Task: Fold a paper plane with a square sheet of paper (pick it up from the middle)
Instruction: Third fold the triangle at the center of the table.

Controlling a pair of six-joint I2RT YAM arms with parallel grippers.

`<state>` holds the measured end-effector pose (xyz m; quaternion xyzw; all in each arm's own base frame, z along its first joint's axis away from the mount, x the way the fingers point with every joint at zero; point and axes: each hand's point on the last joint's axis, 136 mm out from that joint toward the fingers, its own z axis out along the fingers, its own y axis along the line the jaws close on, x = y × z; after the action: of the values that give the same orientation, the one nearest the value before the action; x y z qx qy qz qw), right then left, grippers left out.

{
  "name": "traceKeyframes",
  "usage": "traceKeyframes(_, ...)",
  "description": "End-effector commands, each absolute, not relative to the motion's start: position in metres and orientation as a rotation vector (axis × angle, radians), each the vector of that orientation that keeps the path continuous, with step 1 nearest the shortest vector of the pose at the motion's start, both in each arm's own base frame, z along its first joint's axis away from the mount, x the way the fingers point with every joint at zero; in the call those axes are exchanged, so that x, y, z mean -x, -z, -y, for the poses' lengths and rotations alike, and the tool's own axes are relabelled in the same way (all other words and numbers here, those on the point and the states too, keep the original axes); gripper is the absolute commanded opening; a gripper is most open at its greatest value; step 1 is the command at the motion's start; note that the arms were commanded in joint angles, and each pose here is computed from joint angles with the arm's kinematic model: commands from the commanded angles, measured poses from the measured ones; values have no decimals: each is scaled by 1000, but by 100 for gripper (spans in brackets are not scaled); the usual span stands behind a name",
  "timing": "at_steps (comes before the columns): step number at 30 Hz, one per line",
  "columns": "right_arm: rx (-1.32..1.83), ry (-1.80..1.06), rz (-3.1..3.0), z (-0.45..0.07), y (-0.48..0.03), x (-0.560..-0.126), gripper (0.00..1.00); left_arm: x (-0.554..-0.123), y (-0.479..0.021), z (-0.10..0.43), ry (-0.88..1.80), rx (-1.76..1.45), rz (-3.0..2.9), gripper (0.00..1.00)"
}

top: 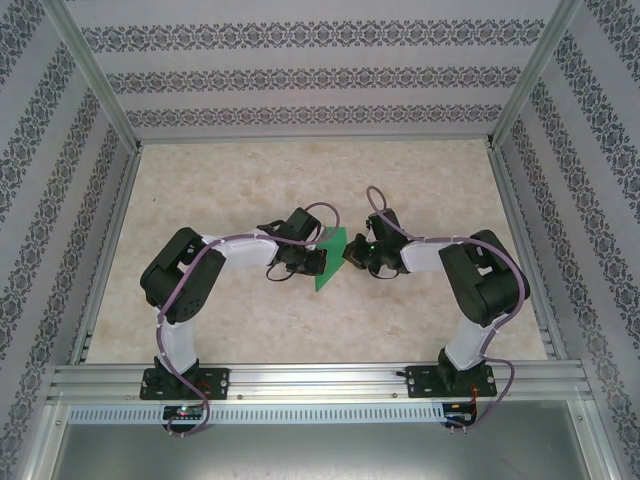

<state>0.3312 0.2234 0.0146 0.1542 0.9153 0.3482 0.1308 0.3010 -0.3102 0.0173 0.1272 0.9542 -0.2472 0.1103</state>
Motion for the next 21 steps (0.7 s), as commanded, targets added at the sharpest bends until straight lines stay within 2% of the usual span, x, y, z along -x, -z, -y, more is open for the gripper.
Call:
traceKeyframes(1, -471, -936, -2651, -206, -8, -343, 5, -268, 28, 260, 435, -376, -3000, 0)
traceKeyframes(7, -456, -1006, -2592, -202, -27, -352, 6, -269, 25, 262, 451, -373, -2991, 0)
traceKeyframes(13, -302, -1138, -2544, -234, -62, -343, 8, -273, 17, 269, 494, -373, -2971, 1)
traceKeyframes(21, -293, -1135, -2614, -261, -38, -338, 7, -277, 9, 276, 535, -382, -2952, 1)
